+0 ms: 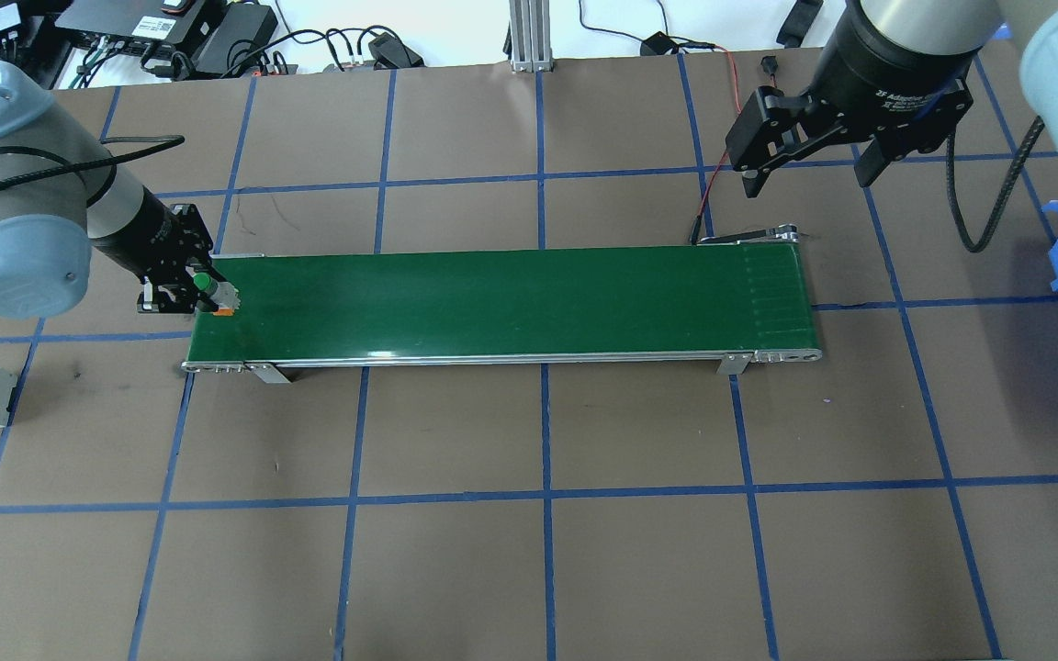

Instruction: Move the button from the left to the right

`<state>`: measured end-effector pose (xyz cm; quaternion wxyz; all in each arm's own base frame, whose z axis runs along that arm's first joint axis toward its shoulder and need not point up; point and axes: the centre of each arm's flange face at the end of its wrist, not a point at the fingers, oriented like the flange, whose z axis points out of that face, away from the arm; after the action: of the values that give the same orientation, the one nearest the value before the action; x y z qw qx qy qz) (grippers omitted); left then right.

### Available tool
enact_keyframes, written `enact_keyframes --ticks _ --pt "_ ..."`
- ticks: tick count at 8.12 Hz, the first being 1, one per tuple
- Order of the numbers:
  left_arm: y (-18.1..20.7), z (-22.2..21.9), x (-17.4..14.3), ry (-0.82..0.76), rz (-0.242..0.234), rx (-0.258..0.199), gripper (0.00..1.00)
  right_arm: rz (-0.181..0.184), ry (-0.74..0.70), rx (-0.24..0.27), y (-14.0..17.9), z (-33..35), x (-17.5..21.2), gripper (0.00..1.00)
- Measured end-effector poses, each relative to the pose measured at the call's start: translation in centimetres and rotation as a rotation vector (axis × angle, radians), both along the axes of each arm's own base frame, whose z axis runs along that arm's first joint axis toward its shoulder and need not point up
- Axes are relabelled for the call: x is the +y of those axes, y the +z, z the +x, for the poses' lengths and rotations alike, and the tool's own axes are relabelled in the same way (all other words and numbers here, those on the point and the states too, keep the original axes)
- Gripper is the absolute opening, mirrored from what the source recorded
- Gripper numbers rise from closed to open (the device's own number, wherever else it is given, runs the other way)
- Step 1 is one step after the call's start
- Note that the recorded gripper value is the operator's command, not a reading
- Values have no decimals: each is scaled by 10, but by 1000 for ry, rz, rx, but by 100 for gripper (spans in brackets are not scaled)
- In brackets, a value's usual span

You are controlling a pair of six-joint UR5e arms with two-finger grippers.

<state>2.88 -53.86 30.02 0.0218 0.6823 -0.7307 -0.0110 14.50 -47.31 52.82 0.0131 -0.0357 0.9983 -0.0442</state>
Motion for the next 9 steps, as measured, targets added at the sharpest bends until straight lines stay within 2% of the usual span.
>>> enact_keyframes --ticks 3,4,5,6,9 --pt "-22 -13 -7 -2 31 8 0 0 0 -1 0 0 0 100" --pt "-25 -14 -7 -7 35 11 8 0 0 -1 0 0 0 100" --pt "-29 -14 -9 -10 41 13 67 0 0 -1 0 0 0 100" --pt "-31 -13 -10 -12 41 10 100 1 0 -1 0 0 0 100" --pt "-34 -8 -9 -31 57 -55 100 4 0 -1 -2 0 -1 100"
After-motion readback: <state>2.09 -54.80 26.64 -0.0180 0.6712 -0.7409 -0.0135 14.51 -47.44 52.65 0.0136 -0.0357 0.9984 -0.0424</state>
